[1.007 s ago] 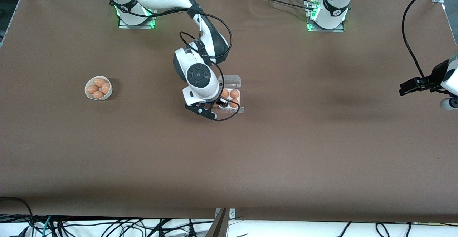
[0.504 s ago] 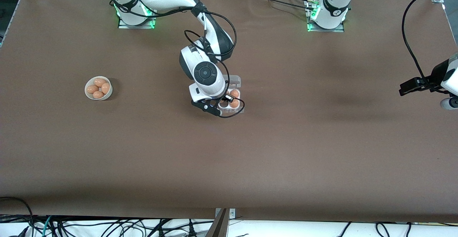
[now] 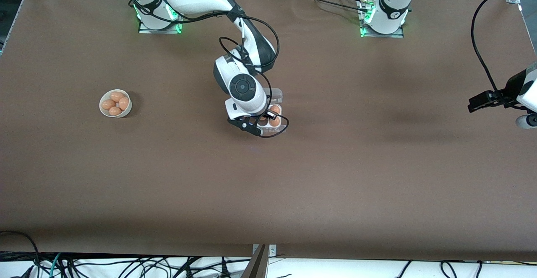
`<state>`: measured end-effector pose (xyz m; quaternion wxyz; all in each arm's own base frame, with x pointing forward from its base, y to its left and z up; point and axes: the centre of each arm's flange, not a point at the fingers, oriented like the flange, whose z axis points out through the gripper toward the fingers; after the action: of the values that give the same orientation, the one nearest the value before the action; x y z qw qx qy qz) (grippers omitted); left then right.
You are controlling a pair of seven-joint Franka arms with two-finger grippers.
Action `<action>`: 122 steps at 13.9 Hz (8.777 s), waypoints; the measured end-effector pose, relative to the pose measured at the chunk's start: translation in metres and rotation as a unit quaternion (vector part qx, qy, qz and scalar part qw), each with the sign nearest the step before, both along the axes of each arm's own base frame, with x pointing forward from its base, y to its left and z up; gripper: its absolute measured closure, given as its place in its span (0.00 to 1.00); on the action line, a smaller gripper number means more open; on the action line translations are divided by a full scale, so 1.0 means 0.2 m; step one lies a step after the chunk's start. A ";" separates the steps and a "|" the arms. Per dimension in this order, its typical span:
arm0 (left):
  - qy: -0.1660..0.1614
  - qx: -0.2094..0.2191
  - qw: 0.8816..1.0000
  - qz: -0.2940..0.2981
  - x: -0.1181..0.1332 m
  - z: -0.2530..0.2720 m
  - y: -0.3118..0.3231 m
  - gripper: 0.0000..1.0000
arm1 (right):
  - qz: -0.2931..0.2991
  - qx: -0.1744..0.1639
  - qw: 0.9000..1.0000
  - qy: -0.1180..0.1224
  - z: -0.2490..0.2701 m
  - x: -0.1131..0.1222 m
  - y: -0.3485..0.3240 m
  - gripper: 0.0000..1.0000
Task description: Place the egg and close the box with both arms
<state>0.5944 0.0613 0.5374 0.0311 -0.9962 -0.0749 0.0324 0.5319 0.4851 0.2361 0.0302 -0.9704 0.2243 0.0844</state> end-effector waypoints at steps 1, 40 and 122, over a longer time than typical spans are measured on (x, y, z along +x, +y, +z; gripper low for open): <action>0.000 0.000 1.000 0.000 0.00 0.00 0.00 0.00 | -0.001 0.001 1.000 -0.002 -0.02 0.00 0.00 0.53; 0.284 -0.068 0.956 -0.007 -0.55 -0.83 -2.44 0.93 | 0.168 -0.037 0.982 -0.075 1.84 0.16 -2.23 0.00; -0.020 -0.022 1.000 -0.002 0.20 -0.03 -0.15 0.00 | 0.186 -0.030 0.981 -0.037 1.72 0.16 -2.36 0.00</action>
<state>0.6349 0.0314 0.5315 0.0073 -0.9973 -0.0723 0.0138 0.5641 0.0122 0.5810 -0.0066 -0.9981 0.0410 0.0456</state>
